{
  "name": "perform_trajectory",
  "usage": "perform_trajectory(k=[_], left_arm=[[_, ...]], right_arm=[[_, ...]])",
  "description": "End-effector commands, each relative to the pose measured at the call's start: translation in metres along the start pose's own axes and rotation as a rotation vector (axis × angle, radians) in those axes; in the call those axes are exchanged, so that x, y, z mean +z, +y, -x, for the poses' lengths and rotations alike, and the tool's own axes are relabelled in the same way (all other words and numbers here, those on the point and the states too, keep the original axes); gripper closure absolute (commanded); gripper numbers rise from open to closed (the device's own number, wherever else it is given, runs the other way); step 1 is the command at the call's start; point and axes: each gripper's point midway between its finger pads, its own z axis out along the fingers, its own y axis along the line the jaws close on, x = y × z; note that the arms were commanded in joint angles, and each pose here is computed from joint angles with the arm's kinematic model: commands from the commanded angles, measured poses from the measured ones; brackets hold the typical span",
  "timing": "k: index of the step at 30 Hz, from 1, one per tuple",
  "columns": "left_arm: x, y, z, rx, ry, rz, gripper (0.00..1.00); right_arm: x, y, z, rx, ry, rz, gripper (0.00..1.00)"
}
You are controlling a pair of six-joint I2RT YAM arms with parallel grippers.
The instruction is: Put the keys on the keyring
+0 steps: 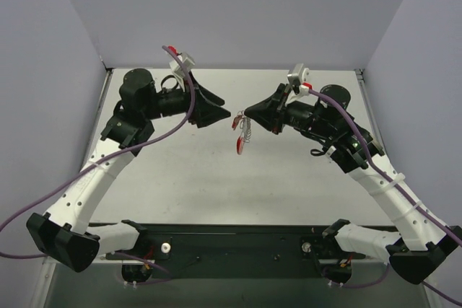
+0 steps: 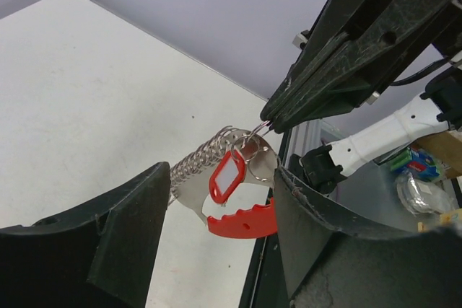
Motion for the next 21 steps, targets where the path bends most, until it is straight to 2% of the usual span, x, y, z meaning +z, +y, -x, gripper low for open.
perform_trajectory(k=[1, 3, 7, 13, 21], left_arm=[[-0.003, -0.007, 0.011, 0.051, -0.055, -0.014, 0.25], [-0.007, -0.006, 0.014, 0.063, -0.064, 0.031, 0.19], [-0.016, -0.002, 0.015, 0.077, -0.092, 0.186, 0.18], [-0.007, -0.009, 0.000, 0.078, -0.038, 0.333, 0.17], [0.012, -0.013, -0.026, 0.102, 0.052, 0.387, 0.16]], right_arm=[[-0.007, 0.008, 0.043, -0.062, -0.136, 0.017, 1.00], [-0.006, 0.004, 0.045, -0.058, -0.138, -0.003, 1.00], [-0.001, -0.002, 0.041, -0.037, -0.123, -0.025, 1.00], [0.005, -0.013, 0.036, -0.017, -0.109, -0.074, 1.00], [0.008, -0.024, 0.033, 0.006, -0.094, -0.130, 1.00]])
